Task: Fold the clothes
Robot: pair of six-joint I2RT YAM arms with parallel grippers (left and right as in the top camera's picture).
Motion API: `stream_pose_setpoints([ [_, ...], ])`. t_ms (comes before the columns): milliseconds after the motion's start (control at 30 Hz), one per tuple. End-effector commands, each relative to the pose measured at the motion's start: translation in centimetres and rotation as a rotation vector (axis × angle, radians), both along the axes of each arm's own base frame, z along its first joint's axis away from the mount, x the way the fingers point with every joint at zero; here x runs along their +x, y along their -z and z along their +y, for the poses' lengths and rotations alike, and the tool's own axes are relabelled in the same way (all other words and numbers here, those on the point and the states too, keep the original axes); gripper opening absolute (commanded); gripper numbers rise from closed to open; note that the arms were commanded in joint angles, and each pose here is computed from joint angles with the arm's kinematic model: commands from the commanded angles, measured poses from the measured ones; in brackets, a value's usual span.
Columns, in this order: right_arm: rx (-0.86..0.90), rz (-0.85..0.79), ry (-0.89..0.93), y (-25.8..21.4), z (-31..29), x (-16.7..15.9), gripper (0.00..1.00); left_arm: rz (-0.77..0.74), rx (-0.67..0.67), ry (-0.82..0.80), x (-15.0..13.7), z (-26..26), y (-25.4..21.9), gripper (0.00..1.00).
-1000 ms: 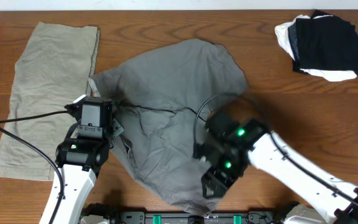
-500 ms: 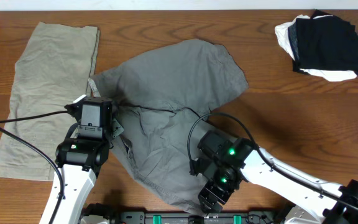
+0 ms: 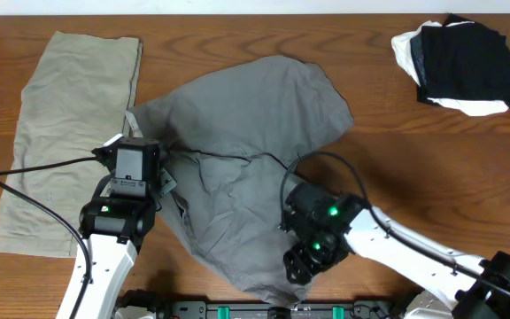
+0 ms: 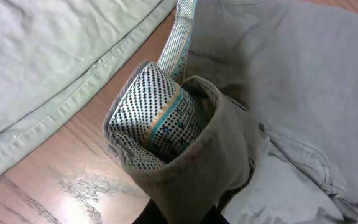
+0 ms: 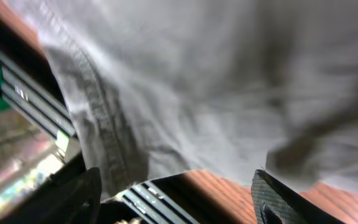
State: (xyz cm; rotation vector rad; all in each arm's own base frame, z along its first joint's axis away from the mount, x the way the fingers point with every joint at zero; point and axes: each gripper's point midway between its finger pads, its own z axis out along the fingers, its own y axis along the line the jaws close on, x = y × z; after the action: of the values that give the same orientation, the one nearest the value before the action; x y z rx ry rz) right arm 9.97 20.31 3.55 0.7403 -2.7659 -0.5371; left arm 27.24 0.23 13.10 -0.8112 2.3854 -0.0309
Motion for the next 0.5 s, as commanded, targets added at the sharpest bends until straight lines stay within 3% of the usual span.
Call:
stream_pose_setpoints([
  [0, 0.065, -0.008, 0.145, -1.9, 1.1, 3.3, 0.7, -0.039, 0.006, -0.017, 0.7, 0.1, -1.2, 0.06],
  [200, 0.117, -0.089, 0.267, -2.8, 0.3, 8.3, 0.56, -0.039, 0.006, -0.017, 0.7, 0.1, -1.2, 0.06],
  [467, 0.038, 0.004, 0.275, 0.4, -0.7, 8.2, 0.54, -0.032, 0.008, -0.017, 0.6, 0.1, -1.1, 0.06],
])
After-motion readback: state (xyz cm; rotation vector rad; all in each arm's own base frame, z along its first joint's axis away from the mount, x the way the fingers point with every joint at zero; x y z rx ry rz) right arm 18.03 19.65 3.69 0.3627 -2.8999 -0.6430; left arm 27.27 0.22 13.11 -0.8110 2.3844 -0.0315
